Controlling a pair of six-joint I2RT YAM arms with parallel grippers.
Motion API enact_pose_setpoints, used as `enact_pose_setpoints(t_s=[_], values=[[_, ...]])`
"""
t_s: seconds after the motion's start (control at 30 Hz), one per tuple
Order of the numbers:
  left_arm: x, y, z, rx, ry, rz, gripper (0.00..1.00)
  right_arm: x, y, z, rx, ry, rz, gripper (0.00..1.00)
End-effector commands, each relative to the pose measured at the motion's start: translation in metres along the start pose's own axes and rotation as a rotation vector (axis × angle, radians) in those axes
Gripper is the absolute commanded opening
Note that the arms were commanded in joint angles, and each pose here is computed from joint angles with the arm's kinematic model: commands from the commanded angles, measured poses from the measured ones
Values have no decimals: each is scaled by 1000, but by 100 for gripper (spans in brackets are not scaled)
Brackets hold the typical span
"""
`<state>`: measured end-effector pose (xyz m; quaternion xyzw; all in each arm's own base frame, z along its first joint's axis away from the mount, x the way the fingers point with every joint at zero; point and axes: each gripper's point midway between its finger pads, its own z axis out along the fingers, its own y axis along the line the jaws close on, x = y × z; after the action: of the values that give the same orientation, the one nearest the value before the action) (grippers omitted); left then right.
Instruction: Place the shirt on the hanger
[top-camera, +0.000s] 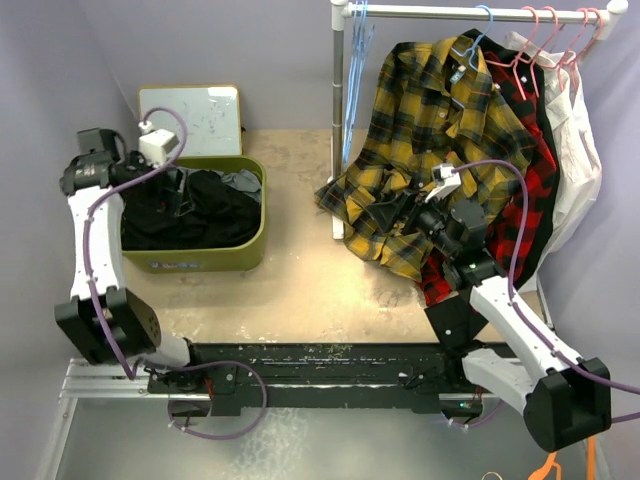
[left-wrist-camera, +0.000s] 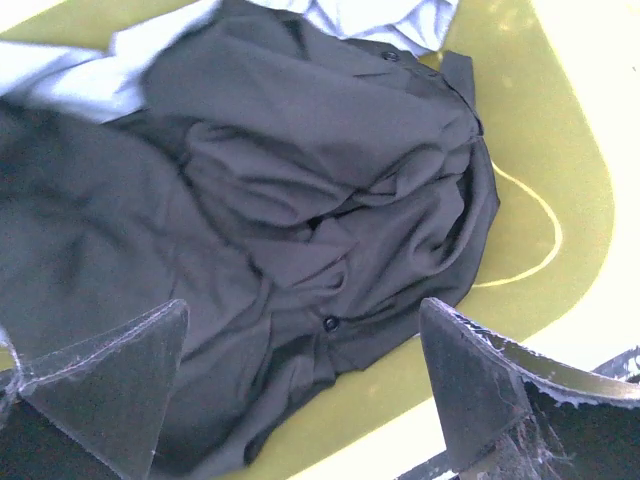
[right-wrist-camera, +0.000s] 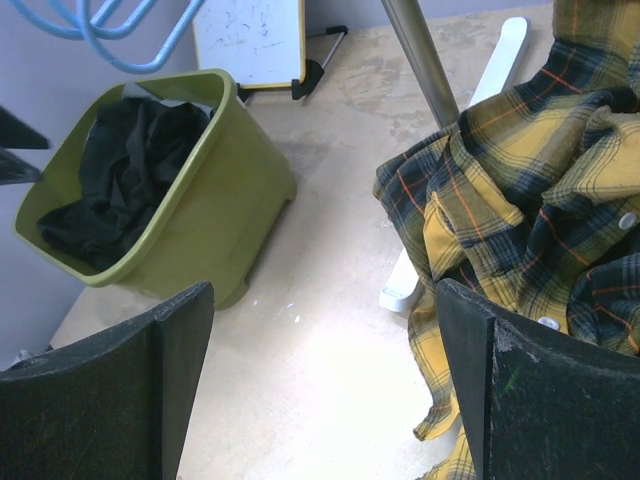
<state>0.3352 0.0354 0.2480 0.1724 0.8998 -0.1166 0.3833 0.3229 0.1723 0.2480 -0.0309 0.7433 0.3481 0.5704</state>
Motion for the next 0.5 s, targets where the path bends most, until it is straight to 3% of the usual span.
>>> enact_pose_setpoints(t_s=[0.0,0.2,0.37,0.4,0.47], values=[[-17,-13,30,74,36,107,99,-40,26,-13,-60,-107,-42,93],[-27,-3,80,99,65,60,95,-37,23,-18,-42,-106,-32,93],[-8,7,111,87,118,54,88,-36,23,-20,-41,-105,-33,93],[-3,6,115,97,134,50,84,-34,24,-20,-49,-99,-35,93],[-1,-3,118,120,146,61,59,-34,32,-21,-97,-96,-53,93]])
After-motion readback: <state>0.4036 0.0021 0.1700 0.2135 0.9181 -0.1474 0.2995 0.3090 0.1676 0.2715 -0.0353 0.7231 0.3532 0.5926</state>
